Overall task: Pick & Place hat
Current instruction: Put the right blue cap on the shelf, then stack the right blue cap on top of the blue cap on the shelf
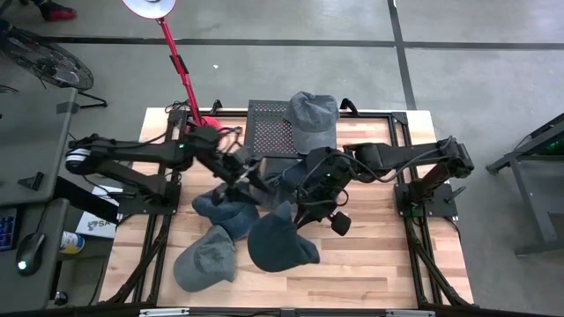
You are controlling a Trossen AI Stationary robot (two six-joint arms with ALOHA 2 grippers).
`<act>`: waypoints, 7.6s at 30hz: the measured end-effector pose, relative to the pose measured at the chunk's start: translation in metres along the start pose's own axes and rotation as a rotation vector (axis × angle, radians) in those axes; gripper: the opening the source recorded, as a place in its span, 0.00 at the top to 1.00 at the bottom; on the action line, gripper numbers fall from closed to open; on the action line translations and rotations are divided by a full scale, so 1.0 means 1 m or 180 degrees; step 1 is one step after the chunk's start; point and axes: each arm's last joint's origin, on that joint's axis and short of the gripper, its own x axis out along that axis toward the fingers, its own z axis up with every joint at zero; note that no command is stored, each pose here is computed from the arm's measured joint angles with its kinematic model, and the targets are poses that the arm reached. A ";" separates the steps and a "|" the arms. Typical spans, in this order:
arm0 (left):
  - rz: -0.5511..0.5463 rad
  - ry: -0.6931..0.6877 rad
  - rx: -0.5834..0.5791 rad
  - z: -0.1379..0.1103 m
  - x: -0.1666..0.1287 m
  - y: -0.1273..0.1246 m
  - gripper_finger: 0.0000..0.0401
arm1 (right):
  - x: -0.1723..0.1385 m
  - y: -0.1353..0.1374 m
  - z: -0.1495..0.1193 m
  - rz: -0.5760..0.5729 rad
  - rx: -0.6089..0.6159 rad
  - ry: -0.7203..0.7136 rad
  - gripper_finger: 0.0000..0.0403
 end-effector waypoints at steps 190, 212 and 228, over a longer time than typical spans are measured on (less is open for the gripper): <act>0.2261 -0.1290 -0.1130 -0.033 -0.172 0.171 1.00 | -0.112 0.030 0.028 -0.3203 0.1944 0.0037 0.50; 0.2075 -0.1236 -0.0817 -0.014 -0.170 0.166 0.48 | -0.112 0.032 0.023 -0.3173 0.2055 0.0184 0.50; 0.2371 -0.1471 -0.0729 -0.007 -0.214 0.161 0.48 | -0.112 0.032 0.022 -0.3163 0.2104 0.0183 0.50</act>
